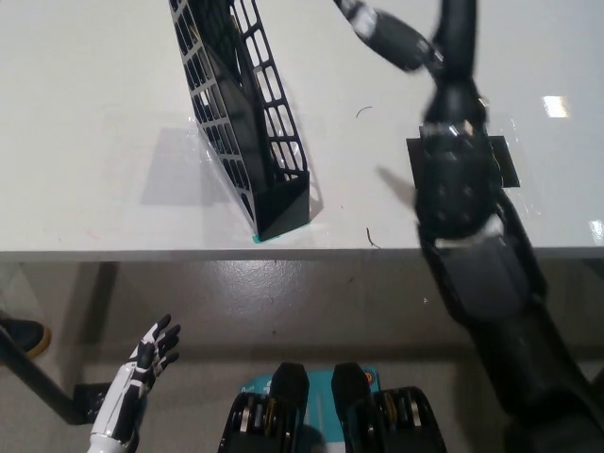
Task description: A notebook is kept standing on the table on the right hand side and a black shelf is kept on the left hand side and the robot uses its right hand to grab the notebook and places it in the shelf
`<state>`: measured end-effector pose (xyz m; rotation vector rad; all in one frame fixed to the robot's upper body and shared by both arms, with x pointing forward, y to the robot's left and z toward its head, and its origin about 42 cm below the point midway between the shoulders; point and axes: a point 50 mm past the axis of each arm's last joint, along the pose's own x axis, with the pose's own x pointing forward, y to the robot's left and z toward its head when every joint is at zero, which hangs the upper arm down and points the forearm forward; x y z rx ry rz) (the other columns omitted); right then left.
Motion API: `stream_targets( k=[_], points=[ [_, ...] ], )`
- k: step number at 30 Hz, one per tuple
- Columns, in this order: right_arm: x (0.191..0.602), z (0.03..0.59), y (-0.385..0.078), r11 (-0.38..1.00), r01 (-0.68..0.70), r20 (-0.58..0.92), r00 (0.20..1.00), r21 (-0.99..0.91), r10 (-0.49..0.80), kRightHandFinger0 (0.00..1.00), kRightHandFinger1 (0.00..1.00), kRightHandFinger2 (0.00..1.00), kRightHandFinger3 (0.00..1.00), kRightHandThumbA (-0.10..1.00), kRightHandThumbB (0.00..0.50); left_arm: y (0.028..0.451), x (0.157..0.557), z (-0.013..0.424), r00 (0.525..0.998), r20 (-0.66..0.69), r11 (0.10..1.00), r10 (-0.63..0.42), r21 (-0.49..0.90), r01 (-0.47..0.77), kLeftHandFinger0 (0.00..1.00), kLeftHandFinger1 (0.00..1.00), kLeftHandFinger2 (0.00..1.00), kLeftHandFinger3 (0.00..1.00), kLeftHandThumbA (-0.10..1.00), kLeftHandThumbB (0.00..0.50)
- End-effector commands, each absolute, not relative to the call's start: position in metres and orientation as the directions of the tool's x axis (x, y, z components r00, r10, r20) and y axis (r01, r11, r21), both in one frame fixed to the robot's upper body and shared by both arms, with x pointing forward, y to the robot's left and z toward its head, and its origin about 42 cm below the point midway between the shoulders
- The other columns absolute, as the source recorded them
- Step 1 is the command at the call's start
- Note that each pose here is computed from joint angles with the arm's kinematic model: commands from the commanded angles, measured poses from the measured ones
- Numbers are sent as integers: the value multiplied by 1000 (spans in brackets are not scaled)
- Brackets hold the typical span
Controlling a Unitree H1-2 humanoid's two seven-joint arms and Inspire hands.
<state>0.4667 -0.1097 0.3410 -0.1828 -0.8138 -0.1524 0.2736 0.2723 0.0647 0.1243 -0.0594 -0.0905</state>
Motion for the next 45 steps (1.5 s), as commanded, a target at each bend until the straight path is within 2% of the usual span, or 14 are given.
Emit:
stream_targets(
  k=[1,3,6,9,13,16,20,24,27,30,33,35,38,45],
  points=[
    [268,394,-181,979,115,950,286,-166,128,1000,1000,1000,1000,1000,434,279,284,80,989,101,985,-104,149,89,1000,1000,1000,1000,1000,205],
    [254,366,-182,986,85,932,348,-143,105,1000,1000,1000,1000,1000,468,279,284,80,990,101,986,-103,142,88,1000,1000,1000,1000,1000,205],
    [244,329,-187,980,102,903,415,-172,116,1000,1000,1000,1000,1000,429,279,287,81,989,110,986,-102,141,86,1000,1000,1000,1000,1000,192],
    [238,302,-189,980,75,860,495,-184,124,1000,1000,1000,1000,1000,431,280,285,80,989,107,987,-103,136,88,1000,1000,1000,1000,1000,173],
    [235,262,-191,975,58,776,616,-213,133,1000,1000,1000,1000,1000,452,278,286,80,987,115,986,-109,138,93,1000,1000,1000,1000,1000,186],
    [244,226,-194,978,23,699,703,-208,132,1000,1000,1000,1000,1000,422,277,286,81,989,114,989,-98,124,84,1000,1000,1000,1000,1000,186],
    [259,176,-206,972,49,593,799,-231,101,1000,1000,1000,1000,1000,411,278,287,81,988,121,989,-97,126,81,1000,1000,1000,1000,1000,178],
    [273,139,-212,970,53,503,861,-235,75,1000,1000,1000,1000,1000,393,282,288,85,987,128,989,-96,129,79,1000,1000,1000,1000,1000,189],
    [280,119,-216,968,48,452,889,-244,70,1000,1000,1000,1000,1000,356,282,287,85,987,125,988,-96,136,79,1000,1000,1000,1000,1000,196],
    [285,105,-216,960,59,408,911,-273,60,1000,1000,1000,1000,1000,358,282,289,87,987,128,988,-94,137,76,1000,1000,1000,1000,1000,205],
    [294,90,-214,963,37,361,930,-266,64,1000,1000,1000,1000,1000,314,283,293,89,986,140,989,-87,128,69,1000,1000,1000,1000,1000,202],
    [297,83,-212,968,29,332,942,-248,57,1000,1000,1000,1000,1000,330,283,292,89,986,147,989,-81,131,62,1000,1000,1000,1000,1000,194],
    [298,80,-212,972,22,315,947,-235,55,1000,1000,1000,1000,1000,280,284,291,89,986,142,988,-84,141,64,1000,1000,1000,1000,1000,202],
    [301,72,-215,977,13,280,959,-215,49,1000,1000,1000,1000,1000,277,285,292,88,988,136,990,-78,130,60,1000,1000,1000,1000,1000,180]
  ],
)
